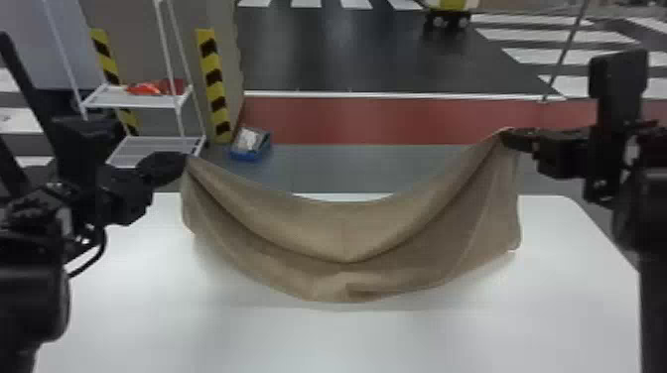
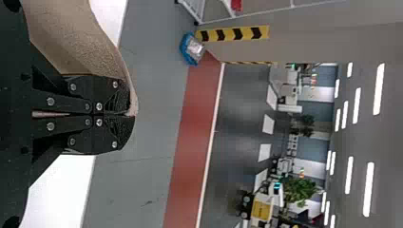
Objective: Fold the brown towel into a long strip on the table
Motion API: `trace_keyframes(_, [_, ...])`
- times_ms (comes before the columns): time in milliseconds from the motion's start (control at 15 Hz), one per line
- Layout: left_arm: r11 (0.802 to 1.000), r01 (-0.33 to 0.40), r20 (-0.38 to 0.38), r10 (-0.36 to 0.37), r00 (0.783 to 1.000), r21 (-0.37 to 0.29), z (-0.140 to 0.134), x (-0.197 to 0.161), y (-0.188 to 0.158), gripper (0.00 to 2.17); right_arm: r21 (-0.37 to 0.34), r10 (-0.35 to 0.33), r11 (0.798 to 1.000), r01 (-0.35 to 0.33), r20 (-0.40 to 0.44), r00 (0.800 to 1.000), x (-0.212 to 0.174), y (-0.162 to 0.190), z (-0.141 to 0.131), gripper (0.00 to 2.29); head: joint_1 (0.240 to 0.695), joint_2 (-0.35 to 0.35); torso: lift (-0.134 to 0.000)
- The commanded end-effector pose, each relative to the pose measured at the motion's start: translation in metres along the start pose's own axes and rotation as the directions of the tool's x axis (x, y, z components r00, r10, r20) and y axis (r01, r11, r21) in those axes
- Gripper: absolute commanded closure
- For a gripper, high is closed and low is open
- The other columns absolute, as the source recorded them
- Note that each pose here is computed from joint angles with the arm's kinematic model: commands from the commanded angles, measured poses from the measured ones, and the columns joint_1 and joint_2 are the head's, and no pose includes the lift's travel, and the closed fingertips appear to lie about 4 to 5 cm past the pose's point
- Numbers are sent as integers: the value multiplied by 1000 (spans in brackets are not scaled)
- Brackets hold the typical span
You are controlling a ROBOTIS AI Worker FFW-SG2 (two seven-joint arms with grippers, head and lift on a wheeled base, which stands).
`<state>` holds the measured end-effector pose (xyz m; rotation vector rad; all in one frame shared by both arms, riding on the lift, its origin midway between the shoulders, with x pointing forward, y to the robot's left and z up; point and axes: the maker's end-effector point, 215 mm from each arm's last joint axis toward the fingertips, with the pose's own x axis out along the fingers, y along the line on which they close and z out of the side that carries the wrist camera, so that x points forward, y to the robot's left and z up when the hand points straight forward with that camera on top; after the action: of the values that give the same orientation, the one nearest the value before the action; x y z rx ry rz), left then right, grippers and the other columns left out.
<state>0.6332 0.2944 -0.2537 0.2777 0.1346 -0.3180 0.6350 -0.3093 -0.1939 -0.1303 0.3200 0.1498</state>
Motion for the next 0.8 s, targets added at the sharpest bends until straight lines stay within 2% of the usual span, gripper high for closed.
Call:
trace_keyframes(0, [999,-25,16,25,1000,-30,39,27,18,1713,-17,15,1000,-13,99,995,17,1,54,2010,513,-14,-121])
trace_keyframes(67, [999,-42,36,43,998,-31,55,27,28,1713,-6,16,1000,-15,130,991,16,-4,71,2013,485,-9,-121])
trace_keyframes(200, [996,-74,79,77,994,-50,89,8,47,1713,21,18,1000,-22,170,985,-4,-25,85,2010,436,-4,-121])
trace_keyframes(333, [991,-98,112,109,988,-95,84,-35,60,1710,29,8,1000,-12,138,990,-45,-54,57,2010,382,-7,-121])
trace_keyframes(400, [988,-113,118,125,985,-104,76,-57,62,1713,42,-1,999,-5,137,991,-62,-65,41,2013,378,-11,-121])
trace_keyframes(533, [988,-128,145,141,979,-91,48,-112,51,1713,80,-51,996,41,129,990,-112,-102,-5,2010,399,-19,-121])
trace_keyframes(600, [989,-118,154,130,979,-86,30,-130,39,1713,73,-49,996,40,114,992,-131,-107,-28,2013,420,-27,-121])
trace_keyframes(667, [993,-104,189,112,976,-50,16,-149,19,1713,45,-13,999,9,94,995,-148,-101,-56,2010,447,-40,-121])
trace_keyframes(733, [994,-106,205,108,973,-21,0,-161,6,1710,5,21,1000,-22,76,997,-159,-92,-78,2010,514,-65,-121])
